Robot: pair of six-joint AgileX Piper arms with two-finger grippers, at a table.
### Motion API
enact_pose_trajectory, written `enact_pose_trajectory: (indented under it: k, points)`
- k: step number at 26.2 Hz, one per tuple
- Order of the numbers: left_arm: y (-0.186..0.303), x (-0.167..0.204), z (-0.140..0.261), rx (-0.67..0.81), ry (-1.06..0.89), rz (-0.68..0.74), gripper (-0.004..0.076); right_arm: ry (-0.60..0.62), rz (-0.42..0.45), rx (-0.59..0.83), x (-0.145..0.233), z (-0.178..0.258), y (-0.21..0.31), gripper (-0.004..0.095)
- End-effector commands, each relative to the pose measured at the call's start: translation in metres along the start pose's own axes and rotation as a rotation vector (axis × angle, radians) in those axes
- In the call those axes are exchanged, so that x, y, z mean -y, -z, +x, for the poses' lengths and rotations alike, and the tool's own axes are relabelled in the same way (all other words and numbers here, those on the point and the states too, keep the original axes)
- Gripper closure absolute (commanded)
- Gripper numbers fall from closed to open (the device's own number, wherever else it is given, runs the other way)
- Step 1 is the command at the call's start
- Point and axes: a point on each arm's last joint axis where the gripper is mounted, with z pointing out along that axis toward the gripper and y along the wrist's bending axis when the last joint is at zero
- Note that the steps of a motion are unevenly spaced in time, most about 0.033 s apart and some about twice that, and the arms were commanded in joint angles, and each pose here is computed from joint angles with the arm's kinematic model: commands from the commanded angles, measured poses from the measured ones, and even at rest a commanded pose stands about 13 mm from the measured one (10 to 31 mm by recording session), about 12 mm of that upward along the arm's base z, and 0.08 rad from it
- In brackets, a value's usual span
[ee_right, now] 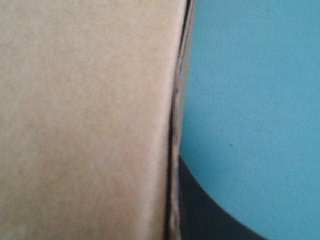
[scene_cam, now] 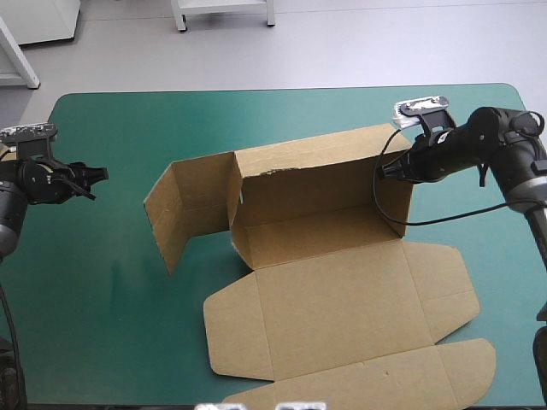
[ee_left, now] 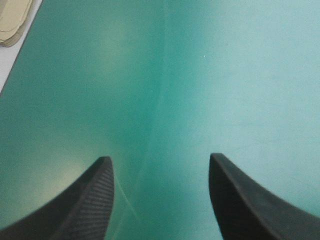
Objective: Fold the box
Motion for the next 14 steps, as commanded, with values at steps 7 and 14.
enact_pose_trajectory:
  k: [7, 14]
  points:
    - [0.019, 0.003, -0.008, 0.066, 0.004, 0.038, 0.0311, -0.042, 0.038, 0.001, 0.003, -0.032, 0.023, 0.0925]
    - [0.019, 0.004, -0.006, 0.041, -0.001, 0.052, 0.0311, -0.077, 0.04, -0.041, 0.015, -0.048, -0.012, 0.0925]
